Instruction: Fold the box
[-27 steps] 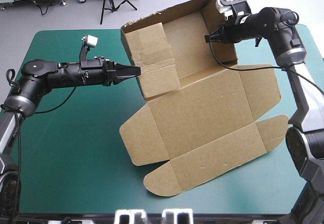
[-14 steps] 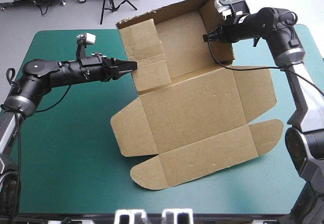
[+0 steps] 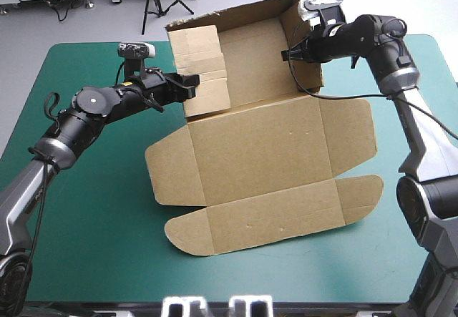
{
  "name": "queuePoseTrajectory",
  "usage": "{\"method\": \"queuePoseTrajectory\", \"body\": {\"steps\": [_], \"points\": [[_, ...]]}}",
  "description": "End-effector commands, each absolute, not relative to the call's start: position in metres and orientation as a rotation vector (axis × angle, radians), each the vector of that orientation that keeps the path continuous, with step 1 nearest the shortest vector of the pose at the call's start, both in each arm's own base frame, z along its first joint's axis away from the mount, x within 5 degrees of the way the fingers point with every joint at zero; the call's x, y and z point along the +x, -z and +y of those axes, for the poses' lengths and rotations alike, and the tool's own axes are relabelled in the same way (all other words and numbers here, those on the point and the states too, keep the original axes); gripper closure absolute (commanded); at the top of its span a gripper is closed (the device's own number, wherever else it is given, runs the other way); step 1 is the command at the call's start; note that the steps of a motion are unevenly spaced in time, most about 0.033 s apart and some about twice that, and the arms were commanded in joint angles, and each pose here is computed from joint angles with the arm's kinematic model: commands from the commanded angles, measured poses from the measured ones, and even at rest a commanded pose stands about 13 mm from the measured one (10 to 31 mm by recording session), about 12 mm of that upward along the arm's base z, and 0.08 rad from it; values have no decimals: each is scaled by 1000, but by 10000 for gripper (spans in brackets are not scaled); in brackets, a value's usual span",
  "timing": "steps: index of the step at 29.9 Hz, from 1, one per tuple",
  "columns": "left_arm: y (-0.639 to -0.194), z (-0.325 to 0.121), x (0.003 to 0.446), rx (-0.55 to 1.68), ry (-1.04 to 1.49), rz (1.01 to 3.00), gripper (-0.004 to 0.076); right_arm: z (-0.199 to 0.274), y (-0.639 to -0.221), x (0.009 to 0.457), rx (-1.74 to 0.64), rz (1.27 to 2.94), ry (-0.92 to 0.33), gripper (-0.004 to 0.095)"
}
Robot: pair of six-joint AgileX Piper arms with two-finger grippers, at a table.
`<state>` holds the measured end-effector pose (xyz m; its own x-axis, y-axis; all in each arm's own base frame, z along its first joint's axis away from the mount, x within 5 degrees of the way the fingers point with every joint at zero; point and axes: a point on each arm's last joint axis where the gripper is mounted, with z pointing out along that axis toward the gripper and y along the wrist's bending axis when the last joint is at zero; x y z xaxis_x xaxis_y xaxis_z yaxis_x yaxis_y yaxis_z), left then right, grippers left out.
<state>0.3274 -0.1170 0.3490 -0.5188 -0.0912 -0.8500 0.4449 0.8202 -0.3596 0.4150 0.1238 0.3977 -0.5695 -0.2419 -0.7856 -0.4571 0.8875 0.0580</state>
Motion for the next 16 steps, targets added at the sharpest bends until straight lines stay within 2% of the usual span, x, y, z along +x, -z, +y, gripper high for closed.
{"method": "queuePoseTrajectory", "body": {"steps": [1,9,16], "points": [[-376,-116,321,184,673,1926,336,145,-438,389,-493,2060,-481,925],[-368,-107,323,158,534,2002,336,166,-437,380,-537,2068,-534,925],[-367,-105,324,75,552,2019,336,178,-437,374,-577,2072,-686,925]]}}
